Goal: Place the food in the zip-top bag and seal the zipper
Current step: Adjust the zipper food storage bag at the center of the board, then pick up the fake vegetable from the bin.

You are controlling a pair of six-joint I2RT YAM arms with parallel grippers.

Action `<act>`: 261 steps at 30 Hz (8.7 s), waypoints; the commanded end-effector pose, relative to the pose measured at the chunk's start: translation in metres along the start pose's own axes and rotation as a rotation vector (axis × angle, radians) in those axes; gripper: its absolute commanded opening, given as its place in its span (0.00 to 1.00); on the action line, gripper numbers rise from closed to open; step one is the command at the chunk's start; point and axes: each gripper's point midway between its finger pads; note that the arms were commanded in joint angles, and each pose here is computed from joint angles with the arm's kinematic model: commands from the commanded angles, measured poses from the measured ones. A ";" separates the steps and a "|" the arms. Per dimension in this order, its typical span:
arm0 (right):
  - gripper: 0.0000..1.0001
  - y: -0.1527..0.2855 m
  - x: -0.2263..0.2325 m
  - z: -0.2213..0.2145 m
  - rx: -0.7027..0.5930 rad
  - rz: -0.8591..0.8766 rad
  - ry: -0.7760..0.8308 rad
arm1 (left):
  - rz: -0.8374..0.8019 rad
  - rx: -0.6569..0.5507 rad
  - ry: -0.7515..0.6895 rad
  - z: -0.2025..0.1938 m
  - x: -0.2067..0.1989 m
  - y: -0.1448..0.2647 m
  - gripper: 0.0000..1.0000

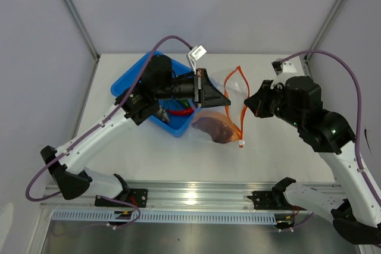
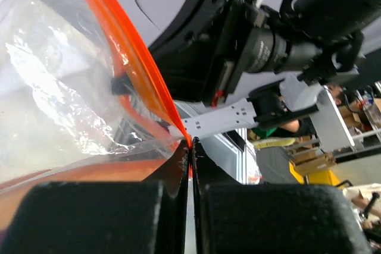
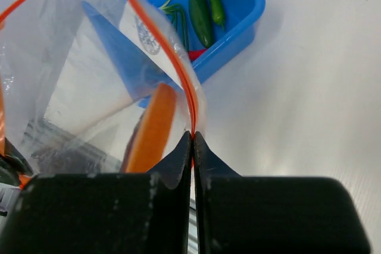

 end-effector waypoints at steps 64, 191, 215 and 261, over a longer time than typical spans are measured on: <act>0.00 -0.032 0.000 -0.049 0.070 0.086 0.050 | 0.324 0.029 -0.098 -0.027 0.117 0.000 0.01; 0.00 -0.043 0.001 -0.081 0.166 -0.161 0.132 | 1.308 -0.420 0.575 0.135 0.384 0.167 0.86; 0.00 -0.047 -0.009 -0.086 0.160 -0.143 0.114 | 1.569 -0.654 1.131 0.084 0.477 0.209 0.83; 0.00 -0.054 -0.009 -0.079 0.135 -0.153 0.128 | 1.209 -0.832 0.616 0.204 0.335 0.192 0.01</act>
Point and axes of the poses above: each gripper's point midway between its finger pads, its own y axis back along the fingers, its own x axis along the line the jaws close on, z = x × y, and after that the axes turned 10 degrees about y, right-handed
